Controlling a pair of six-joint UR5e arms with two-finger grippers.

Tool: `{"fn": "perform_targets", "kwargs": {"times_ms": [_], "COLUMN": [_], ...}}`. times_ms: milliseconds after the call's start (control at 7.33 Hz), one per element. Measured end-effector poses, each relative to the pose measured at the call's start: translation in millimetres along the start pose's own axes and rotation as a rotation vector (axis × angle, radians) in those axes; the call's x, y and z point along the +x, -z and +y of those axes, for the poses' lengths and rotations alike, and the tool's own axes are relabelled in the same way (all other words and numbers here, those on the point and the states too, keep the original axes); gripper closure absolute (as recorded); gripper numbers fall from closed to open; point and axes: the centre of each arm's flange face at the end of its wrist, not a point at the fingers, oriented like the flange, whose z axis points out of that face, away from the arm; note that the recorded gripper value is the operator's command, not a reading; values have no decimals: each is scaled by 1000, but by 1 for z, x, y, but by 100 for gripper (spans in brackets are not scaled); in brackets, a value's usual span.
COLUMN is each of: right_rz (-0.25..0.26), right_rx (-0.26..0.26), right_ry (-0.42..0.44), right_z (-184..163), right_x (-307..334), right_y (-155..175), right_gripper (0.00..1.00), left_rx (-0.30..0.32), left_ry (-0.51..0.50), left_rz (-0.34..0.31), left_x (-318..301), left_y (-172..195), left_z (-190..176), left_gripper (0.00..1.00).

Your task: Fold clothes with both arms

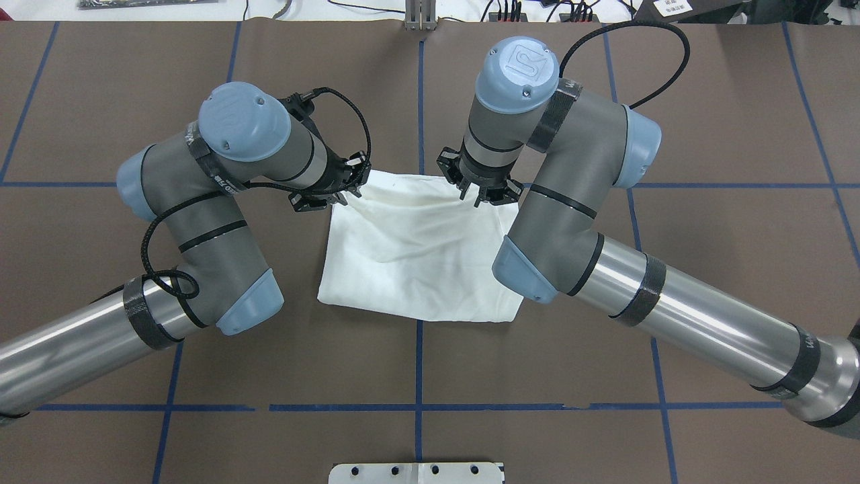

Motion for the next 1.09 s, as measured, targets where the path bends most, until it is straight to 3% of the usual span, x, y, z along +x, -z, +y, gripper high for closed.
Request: {"fn": "perform_targets", "kwargs": {"times_ms": [409, 682, 818, 1091], "right_rz": [-32, -57, -63, -24], "right_rx": [-9, -8, 15, 81], "right_ry": [11, 58, 127, 325], "right_z": [-6, -9, -28, -109], "right_x": [-2, 6, 21, 85], "right_y": [12, 28, 39, 64], "right_gripper": [0, 0, 0, 0], "left_rx": [35, 69, 75, 93], "left_ry": [7, -76, -149, -297], "left_rz": [-3, -19, -31, -71], "left_x": [-5, -32, -61, -123], "left_y": [12, 32, 49, 82], "left_z": [-30, -72, -100, -159], "left_gripper": [0, 0, 0, 0]}}
